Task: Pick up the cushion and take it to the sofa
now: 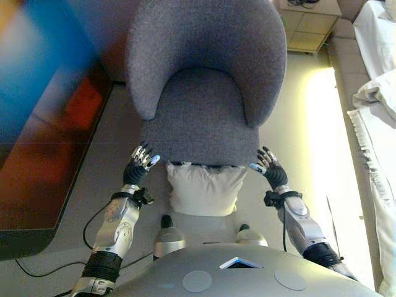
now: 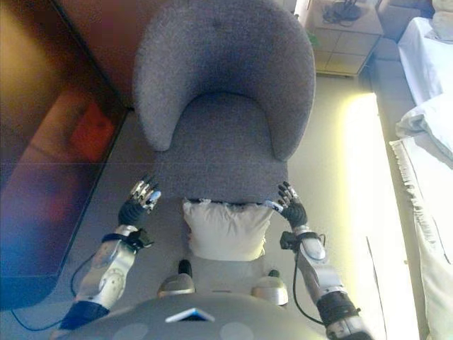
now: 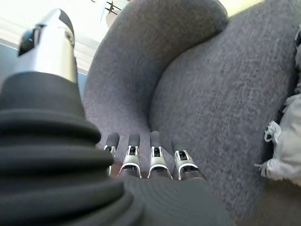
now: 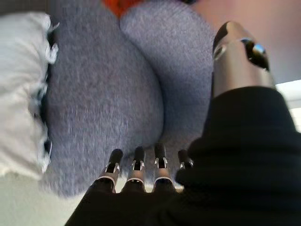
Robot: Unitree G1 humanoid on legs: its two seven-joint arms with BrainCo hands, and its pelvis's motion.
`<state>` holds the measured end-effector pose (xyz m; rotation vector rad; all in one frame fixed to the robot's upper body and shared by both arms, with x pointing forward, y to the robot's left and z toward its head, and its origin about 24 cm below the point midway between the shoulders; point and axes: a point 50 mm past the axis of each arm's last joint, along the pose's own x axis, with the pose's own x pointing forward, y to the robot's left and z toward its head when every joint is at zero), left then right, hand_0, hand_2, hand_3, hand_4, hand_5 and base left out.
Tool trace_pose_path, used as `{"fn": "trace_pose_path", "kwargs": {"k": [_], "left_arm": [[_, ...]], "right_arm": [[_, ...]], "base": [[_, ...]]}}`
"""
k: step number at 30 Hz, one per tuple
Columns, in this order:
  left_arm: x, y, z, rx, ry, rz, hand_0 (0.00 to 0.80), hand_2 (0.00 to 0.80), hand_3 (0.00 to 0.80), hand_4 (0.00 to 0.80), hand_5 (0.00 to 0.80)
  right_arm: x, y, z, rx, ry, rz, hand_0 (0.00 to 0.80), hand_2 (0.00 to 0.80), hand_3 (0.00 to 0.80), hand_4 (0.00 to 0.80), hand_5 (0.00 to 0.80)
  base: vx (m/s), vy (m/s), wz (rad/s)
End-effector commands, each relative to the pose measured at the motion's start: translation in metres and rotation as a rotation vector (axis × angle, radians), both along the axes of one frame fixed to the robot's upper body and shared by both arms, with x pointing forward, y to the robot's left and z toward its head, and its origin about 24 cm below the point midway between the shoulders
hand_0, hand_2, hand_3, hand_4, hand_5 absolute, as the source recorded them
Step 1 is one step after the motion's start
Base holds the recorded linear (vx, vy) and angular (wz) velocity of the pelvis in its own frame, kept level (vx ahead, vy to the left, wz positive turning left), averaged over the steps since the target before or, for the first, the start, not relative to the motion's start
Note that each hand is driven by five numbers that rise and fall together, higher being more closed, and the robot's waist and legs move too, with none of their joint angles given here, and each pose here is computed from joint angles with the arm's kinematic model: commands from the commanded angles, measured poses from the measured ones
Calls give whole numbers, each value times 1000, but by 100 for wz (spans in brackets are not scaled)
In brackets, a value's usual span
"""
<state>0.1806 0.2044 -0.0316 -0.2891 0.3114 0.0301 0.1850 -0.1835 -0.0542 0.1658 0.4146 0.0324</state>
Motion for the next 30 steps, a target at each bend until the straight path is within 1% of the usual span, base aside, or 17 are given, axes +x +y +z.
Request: {"fn": "trace_pose_path", "kwargs": {"k": [1,5,10,16,20,22,27,30], "left_arm": [[19,5,26,-5,-163,2,0,0,0,0,0],[19,5,27,13,-172,-19,0,0,0,0,0],[22,5,26,-48,-167,-4,0,0,0,0,0],[26,-1,28,-37,-177,-42,0,0,0,0,0],[27,2,26,-48,-167,-23,0,0,0,0,0],[26,6,27,-40,-166,-18,0,0,0,0,0],[28,10,34,-17,-193,-2,0,0,0,0,0],[25,13,34,-21,-192,9,0,0,0,0,0]], "right_arm": [[18,5,21,80,-121,6,0,0,0,0,0],[16,8,20,88,-122,9,0,0,0,0,0],[19,9,21,116,-123,-30,0,0,0,0,0],[17,12,19,151,-121,-69,0,0,0,0,0],[10,15,15,169,-97,-50,0,0,0,0,0],[6,14,13,181,-92,-47,0,0,0,0,0],[17,12,19,191,-118,-43,0,0,0,0,0],[18,10,20,197,-113,-35,0,0,0,0,0]], "base": [[-14,45,0],[4,58,1],[31,95,4],[19,154,8],[61,144,11],[111,-67,4],[124,-193,2],[170,-168,20]]}}
